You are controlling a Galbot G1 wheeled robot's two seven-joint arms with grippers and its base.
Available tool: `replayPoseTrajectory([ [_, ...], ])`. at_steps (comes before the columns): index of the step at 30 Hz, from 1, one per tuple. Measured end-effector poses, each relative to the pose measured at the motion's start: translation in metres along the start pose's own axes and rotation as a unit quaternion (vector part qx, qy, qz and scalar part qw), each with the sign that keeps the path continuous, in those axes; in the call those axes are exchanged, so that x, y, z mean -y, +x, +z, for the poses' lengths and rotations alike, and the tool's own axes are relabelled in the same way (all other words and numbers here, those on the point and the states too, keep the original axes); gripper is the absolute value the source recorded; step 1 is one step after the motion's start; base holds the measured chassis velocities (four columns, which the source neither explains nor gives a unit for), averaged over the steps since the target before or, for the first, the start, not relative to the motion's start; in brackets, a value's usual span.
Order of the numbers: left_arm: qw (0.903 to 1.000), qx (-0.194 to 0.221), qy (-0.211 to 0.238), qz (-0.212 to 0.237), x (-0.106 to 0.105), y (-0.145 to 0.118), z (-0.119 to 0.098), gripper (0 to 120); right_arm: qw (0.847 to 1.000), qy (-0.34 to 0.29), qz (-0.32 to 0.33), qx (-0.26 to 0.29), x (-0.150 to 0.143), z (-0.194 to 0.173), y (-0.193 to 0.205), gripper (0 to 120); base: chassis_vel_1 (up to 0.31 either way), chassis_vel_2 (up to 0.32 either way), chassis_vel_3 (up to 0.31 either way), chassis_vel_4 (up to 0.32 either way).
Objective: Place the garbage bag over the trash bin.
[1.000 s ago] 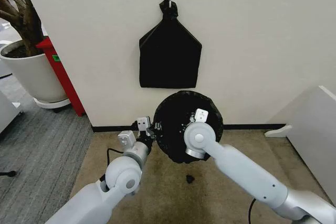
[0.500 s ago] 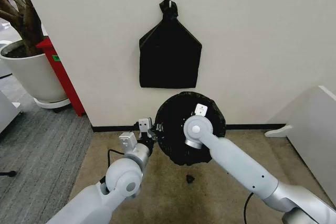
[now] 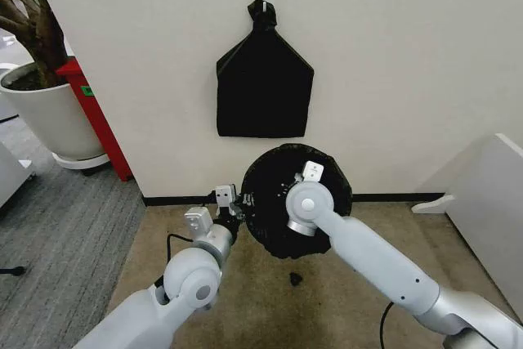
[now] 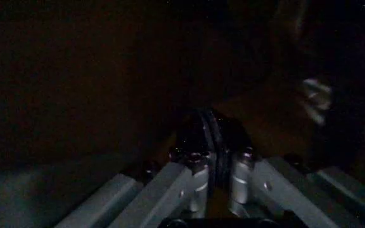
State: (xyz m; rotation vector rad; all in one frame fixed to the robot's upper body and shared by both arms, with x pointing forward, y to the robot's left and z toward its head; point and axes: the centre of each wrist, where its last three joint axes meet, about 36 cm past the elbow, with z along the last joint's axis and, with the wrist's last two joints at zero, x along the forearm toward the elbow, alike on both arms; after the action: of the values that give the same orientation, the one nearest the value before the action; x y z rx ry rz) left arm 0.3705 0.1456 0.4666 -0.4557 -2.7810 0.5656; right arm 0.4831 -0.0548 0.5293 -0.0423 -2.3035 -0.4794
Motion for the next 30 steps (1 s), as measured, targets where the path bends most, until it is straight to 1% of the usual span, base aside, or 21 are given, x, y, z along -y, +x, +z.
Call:
replayPoseTrajectory([
  [3, 1.0000, 0.001, 0.000, 0.003, 0.001, 0.001, -0.001, 0, 1.000, -0.006, -0.004, -0.005, -0.005, 0.000, -0.012, 0, 0.000, 0.000, 0.000, 0.000],
  [4, 1.0000, 0.002, -0.001, 0.005, 0.002, 0.003, -0.003, 0, 1.000, -0.010, -0.001, -0.007, -0.007, 0.000, -0.024, 0, 0.000, 0.000, 0.000, 0.000],
  [9, 0.9999, 0.006, -0.004, 0.009, 0.002, 0.007, -0.008, 0, 1.000, -0.014, 0.013, -0.010, -0.004, 0.001, -0.045, 0, 0.000, 0.000, 0.000, 0.000],
  [14, 0.9999, 0.008, -0.004, 0.007, 0.001, 0.008, -0.009, 0, 1.000, -0.012, 0.016, -0.006, 0.001, 0.000, -0.036, 0, 0.000, 0.000, 0.000, 0.000],
  [18, 1.0000, 0.007, -0.002, 0.002, -0.002, 0.005, -0.009, 0, 1.000, -0.013, 0.005, -0.006, 0.000, 0.002, -0.005, 0, 0.000, 0.000, 0.000, 0.000],
  [21, 1.0000, 0.008, 0.001, -0.001, -0.002, 0.002, -0.009, 0, 1.000, -0.007, -0.004, -0.009, 0.000, 0.004, 0.009, 0, 0.000, 0.000, 0.000, 0.000],
  [24, 1.0000, 0.008, 0.002, -0.001, -0.002, 0.001, -0.010, 0, 1.000, -0.003, 0.004, -0.014, 0.003, 0.006, 0.004, 0, 0.000, 0.000, 0.000, 0.000],
  [26, 0.9999, 0.010, 0.003, 0.000, -0.002, 0.001, -0.012, 0, 0.999, -0.004, 0.025, -0.029, 0.012, 0.009, -0.011, 0, 0.000, 0.000, 0.000, 0.000],
  [30, 0.9999, 0.012, 0.003, -0.001, -0.003, 0.001, -0.015, 0, 0.998, -0.005, 0.040, -0.045, 0.024, 0.010, -0.027, 0, 0.000, 0.000, 0.000, 0.000],
])
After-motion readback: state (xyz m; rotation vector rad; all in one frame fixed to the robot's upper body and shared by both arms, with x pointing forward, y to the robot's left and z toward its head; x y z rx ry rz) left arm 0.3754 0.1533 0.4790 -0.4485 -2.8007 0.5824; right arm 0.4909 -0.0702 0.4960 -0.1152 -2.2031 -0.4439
